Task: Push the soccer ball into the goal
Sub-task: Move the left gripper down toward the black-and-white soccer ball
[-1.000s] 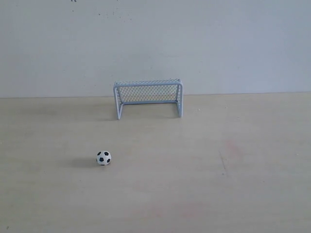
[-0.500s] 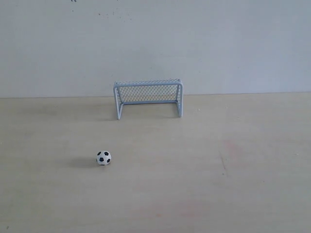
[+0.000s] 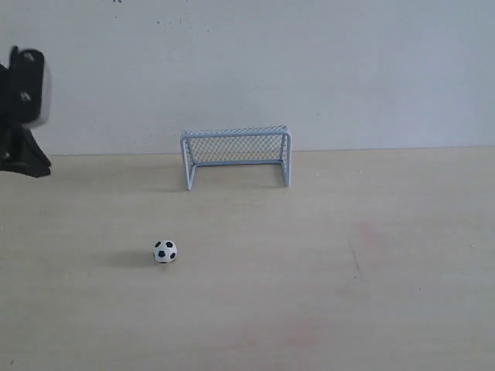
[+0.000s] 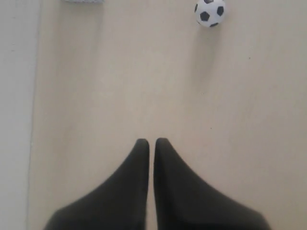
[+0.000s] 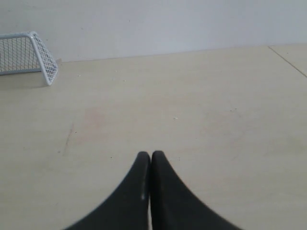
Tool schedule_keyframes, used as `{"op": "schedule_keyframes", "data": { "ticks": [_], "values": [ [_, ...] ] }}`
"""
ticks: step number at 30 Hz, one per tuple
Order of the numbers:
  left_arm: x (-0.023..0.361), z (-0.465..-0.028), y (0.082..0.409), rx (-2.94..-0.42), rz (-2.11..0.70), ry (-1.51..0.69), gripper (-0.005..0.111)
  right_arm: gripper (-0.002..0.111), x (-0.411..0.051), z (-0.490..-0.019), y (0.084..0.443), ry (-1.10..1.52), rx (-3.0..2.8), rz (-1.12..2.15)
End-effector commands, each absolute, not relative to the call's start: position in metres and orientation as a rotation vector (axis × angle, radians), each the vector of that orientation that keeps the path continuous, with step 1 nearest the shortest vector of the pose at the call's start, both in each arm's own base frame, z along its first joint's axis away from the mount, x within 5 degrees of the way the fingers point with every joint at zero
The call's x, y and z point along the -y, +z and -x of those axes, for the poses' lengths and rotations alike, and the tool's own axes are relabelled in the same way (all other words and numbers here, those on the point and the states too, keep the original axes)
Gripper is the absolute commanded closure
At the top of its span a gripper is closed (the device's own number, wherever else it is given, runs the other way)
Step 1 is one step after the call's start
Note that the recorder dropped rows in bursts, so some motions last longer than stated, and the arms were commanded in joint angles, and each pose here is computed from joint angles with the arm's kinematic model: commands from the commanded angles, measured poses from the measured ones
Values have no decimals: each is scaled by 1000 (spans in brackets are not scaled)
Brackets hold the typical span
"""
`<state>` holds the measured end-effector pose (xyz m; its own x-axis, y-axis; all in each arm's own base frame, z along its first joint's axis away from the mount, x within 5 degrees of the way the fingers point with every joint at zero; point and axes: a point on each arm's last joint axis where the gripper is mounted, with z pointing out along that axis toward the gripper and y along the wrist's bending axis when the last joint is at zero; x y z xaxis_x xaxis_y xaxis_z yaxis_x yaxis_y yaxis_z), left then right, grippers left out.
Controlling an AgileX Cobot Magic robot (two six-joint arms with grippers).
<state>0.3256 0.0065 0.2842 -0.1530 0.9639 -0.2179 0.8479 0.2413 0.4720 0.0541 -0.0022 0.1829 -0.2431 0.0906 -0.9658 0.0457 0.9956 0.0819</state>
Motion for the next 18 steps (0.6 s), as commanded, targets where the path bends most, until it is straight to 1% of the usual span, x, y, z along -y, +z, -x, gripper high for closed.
{"op": "schedule_keyframes", "data": {
  "ticks": [1, 2, 3, 4, 6, 8, 11, 15, 18],
  "values": [
    [-9, -353, 240, -1988, -1828, 333, 102, 109, 2, -54, 184, 32, -1801, -90],
    [-10, -362, 223, -1951, -1884, 353, 102, 109, 2, -54, 184, 32, -1801, -90],
    [-11, -366, 218, -1932, -1903, 368, 102, 109, 2, -54, 184, 32, -1801, -90],
    [-12, -374, 205, -1863, -1967, 417, 102, 109, 2, -54, 184, 32, -1801, -90],
    [-14, -386, 191, -1787, -1997, 506, 102, 109, 2, -54, 184, 32, -1801, -90],
    [-14, -396, 180, -1686, -2068, 549, 102, 109, 2, -54, 184, 32, -1801, -90],
    [-4, -401, 170, -1696, -2095, 399, 102, 109, 2, -54, 184, 32, -1801, -90],
    [20, -395, 173, -1676, -2141, 223, 102, 109, 2, -54, 184, 32, -1801, -90],
    [27, -390, 171, -1647, -2236, 194, 102, 109, 2, -54, 184, 32, -1801, -90]
  ]
}}
